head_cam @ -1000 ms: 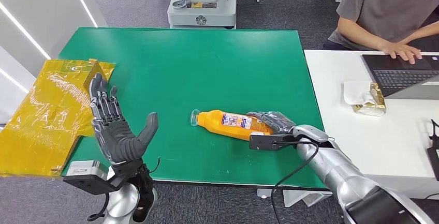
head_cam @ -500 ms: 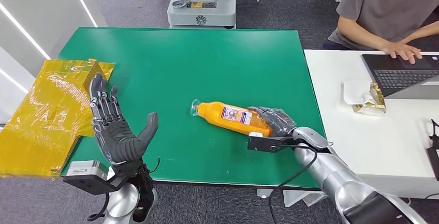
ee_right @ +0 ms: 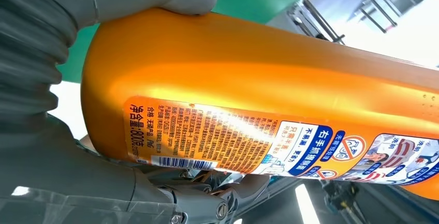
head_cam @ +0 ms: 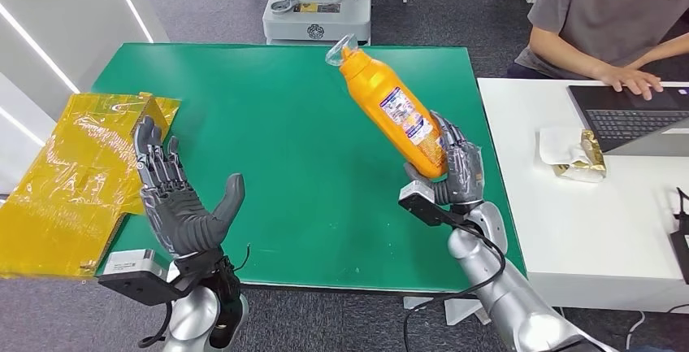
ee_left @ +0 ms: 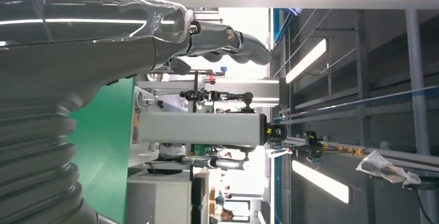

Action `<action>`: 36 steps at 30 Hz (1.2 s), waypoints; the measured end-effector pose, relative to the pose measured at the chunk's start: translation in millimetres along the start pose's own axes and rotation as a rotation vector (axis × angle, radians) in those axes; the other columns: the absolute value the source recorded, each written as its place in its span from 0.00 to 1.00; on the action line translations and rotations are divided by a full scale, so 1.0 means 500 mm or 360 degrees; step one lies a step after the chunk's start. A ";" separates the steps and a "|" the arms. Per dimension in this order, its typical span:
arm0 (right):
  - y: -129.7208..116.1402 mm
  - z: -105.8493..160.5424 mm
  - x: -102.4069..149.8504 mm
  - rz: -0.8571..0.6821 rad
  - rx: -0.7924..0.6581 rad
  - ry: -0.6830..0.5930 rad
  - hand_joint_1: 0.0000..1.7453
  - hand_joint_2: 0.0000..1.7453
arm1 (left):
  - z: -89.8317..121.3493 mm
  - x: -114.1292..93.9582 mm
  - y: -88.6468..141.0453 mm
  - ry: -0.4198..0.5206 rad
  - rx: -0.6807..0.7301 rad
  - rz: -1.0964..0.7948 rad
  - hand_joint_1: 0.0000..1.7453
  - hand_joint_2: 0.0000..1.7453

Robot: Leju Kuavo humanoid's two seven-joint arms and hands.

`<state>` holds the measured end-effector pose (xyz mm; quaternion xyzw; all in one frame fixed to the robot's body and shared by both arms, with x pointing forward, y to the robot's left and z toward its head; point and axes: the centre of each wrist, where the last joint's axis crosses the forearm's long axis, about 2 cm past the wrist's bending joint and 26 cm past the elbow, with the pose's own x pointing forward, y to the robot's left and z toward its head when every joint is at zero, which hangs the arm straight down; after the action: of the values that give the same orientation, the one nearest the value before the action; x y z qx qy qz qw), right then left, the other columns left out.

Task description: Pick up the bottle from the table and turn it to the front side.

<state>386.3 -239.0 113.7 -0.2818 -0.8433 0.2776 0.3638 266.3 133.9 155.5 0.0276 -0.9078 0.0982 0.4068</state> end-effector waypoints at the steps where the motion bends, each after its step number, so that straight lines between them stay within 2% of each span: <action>1: 0.002 0.001 0.006 -0.0018 -0.0021 -0.0002 1.00 1.00 | 0.000 0.000 0.000 0.0000 0.0001 0.0000 0.00 1.00; 10: 0.015 -0.013 0.076 -0.0176 -0.0223 -0.0060 1.00 1.00 | -0.012 0.000 -0.006 -0.0030 -0.0035 0.0005 0.00 1.00; 14: 0.019 -0.028 0.107 -0.0218 -0.0276 -0.0114 1.00 1.00 | -0.030 -0.008 -0.020 -0.0014 -0.0177 0.0188 0.00 1.00; 18: 0.018 -0.043 0.145 -0.0145 -0.0272 -0.0282 1.00 1.00 | -0.048 -0.023 -0.040 0.0009 -0.0388 0.0377 0.00 1.00; 21: 0.019 -0.050 0.186 -0.0047 -0.0254 -0.0469 1.00 1.00 | -0.068 -0.039 -0.052 0.0030 -0.0508 0.0401 0.00 1.00; 24: 0.024 -0.049 0.217 -0.0044 -0.0265 -0.0543 1.00 1.00 | -0.076 -0.055 -0.060 0.0097 -0.0602 0.0378 0.00 1.00; 29: 0.032 -0.049 0.234 -0.0071 -0.0261 -0.0564 1.00 1.00 | -0.078 -0.073 -0.070 0.0162 -0.0703 0.0279 0.00 1.00; 36: 0.045 -0.043 0.227 -0.0040 -0.0191 -0.0560 1.00 1.00 | -0.089 -0.081 -0.076 0.0184 -0.0773 0.0176 0.00 1.00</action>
<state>343.6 -141.0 162.9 -0.2394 -0.9125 0.2673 0.1967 330.9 104.5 160.4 -0.1262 -0.8802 -0.0992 0.4466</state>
